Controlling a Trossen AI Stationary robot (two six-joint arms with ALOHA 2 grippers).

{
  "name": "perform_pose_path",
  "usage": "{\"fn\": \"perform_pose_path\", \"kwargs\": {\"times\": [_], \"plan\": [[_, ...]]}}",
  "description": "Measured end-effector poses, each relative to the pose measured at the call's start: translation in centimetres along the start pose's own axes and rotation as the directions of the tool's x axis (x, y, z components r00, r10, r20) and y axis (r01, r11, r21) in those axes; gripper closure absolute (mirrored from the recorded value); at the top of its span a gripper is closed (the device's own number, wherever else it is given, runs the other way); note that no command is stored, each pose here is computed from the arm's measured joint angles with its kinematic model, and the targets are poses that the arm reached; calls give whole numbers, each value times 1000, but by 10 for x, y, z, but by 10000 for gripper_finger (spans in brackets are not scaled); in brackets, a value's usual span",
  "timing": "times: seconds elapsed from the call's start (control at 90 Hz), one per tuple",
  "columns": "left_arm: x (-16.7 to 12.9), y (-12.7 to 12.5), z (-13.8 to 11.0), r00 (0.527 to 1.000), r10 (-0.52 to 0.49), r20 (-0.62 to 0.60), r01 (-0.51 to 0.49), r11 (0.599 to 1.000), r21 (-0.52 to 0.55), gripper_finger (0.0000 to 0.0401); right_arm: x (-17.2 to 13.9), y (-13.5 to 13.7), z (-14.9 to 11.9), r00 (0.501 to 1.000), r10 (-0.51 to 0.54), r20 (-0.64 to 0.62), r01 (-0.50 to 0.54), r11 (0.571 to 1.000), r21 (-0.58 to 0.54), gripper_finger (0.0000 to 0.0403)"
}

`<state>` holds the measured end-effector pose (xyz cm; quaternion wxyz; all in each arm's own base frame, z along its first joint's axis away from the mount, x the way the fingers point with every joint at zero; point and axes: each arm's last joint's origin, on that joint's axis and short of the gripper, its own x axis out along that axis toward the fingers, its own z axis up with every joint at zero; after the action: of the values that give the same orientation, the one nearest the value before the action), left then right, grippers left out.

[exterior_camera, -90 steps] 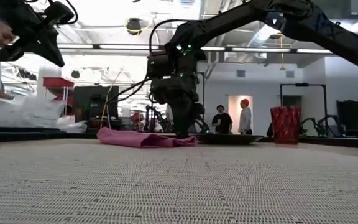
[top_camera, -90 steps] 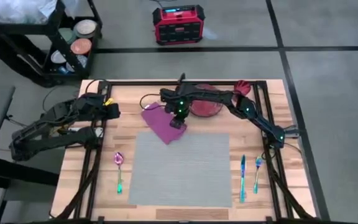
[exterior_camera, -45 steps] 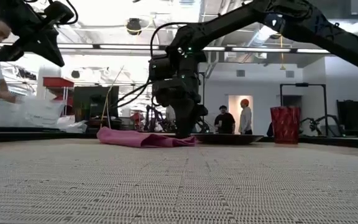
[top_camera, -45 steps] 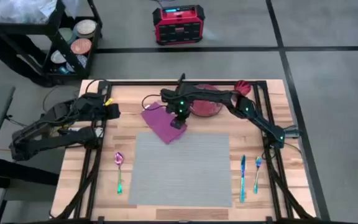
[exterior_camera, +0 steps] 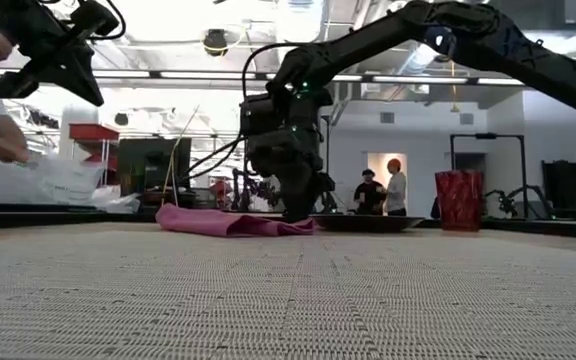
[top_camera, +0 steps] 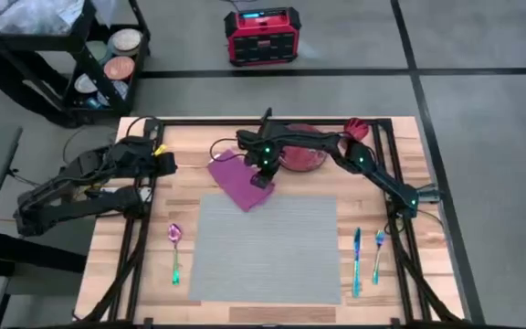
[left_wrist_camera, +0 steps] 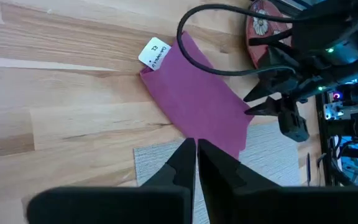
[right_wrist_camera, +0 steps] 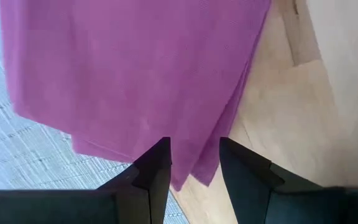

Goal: Set table place
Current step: Put the violet table napkin on the gray table mat

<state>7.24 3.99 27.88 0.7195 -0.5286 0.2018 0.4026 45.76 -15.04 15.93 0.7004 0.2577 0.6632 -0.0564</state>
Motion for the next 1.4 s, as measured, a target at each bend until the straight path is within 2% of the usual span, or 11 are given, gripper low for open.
{"fn": "perform_pose_path", "kwargs": {"times": [0.144,0.278,0.489,0.589,0.711,0.756,0.933,1.2,1.4], "plan": [[0,0,0,1000,-9,-15,9,1000,4,401,11,-3,-2,1000,5,-13,-5,1000,20,280],[0,0,-1,1000,-13,-23,13,1000,8,401,27,-10,-11,991,108,-74,-103,992,78,280],[0,0,-1,1000,-15,-26,16,1000,27,401,31,-12,-12,991,112,-78,-104,990,95,287],[0,0,-1,1000,-15,-26,16,999,31,401,26,-10,-9,993,100,-69,-93,991,91,316],[0,0,-1,1000,-15,-26,16,999,31,401,21,-7,-5,995,93,-48,-89,993,75,380],[0,0,-1,1000,-15,-26,16,999,31,401,18,-4,-4,995,92,-39,-89,994,60,393],[0,0,-1,1000,-15,-25,16,999,47,401,1,7,-2,995,92,-29,-91,995,25,402],[0,0,-1,1000,-10,-18,11,999,49,401,-50,32,-3,992,109,63,-105,993,-60,403],[0,-2,1,1000,-30,-5,30,998,49,401,-72,25,-19,1000,-22,21,23,999,-32,403]]}}
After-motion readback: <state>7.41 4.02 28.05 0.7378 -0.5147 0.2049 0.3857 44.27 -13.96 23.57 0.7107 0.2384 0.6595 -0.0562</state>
